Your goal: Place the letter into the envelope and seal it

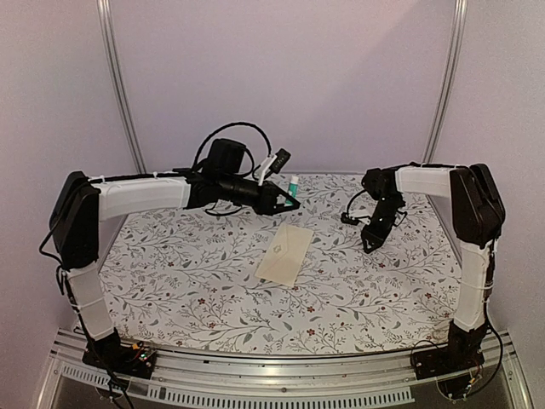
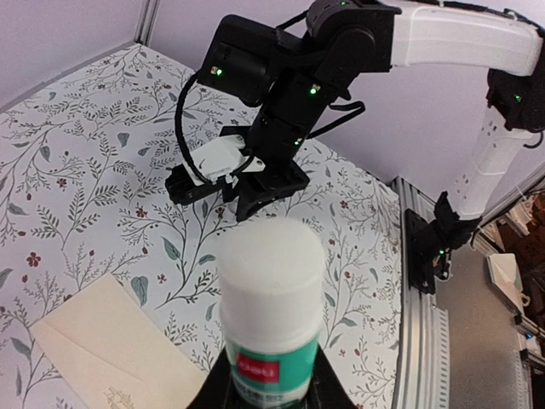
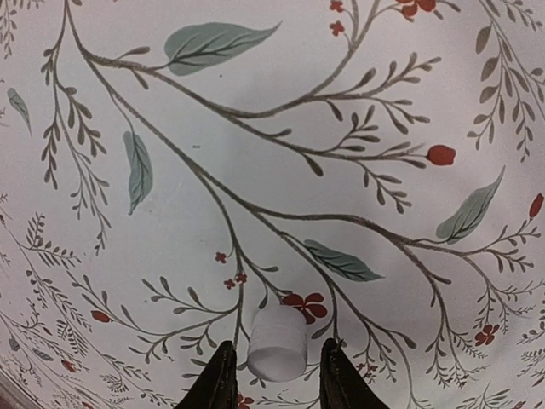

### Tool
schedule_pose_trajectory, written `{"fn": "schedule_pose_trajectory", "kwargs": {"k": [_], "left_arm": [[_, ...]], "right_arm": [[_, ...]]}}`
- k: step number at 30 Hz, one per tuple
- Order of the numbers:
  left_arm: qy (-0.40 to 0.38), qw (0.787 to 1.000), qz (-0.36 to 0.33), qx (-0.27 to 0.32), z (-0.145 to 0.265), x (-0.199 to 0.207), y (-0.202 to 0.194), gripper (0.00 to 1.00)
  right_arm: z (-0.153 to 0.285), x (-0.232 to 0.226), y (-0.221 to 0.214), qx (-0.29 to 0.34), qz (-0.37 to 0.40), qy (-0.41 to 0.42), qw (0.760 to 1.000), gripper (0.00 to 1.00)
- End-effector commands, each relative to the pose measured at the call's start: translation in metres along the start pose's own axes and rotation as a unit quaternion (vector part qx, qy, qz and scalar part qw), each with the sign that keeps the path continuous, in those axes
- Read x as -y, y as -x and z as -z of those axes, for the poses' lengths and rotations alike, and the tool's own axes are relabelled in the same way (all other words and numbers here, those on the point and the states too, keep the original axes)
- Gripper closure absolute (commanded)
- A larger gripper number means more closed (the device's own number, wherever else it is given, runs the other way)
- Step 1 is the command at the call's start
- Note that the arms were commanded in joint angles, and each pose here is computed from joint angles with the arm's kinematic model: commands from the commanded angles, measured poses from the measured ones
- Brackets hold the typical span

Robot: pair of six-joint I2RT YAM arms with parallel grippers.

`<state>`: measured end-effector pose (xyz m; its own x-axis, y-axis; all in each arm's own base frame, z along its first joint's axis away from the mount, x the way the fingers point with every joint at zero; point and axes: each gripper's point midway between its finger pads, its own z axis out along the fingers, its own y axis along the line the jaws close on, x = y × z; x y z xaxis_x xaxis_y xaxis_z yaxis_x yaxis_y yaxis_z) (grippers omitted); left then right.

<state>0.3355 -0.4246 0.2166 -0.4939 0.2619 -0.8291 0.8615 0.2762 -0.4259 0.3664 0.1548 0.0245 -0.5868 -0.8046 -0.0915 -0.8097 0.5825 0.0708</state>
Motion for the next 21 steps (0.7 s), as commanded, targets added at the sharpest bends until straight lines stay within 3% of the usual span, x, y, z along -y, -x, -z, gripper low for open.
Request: {"fn": "schedule_pose_trajectory", "kwargs": {"k": [1, 10, 21], "left_arm": [[0.0, 1.0, 0.007, 0.004, -0.002, -0.01, 0.003, 0.91], [-0.002, 1.0, 0.016, 0.005, -0.002, -0.014, 0.002, 0.91], [-0.003, 1.0, 0.025, 0.004, -0.002, -0.02, 0.0, 0.91]], "right_arm": [[-0.002, 0.0, 0.001, -0.007, -0.002, 0.005, 1.0, 0.7], [-0.001, 0.0, 0.009, -0.002, -0.001, 0.005, 1.0, 0.76], [-0.001, -0.001, 0.012, -0.004, 0.002, 0.009, 1.0, 0.93]]}}
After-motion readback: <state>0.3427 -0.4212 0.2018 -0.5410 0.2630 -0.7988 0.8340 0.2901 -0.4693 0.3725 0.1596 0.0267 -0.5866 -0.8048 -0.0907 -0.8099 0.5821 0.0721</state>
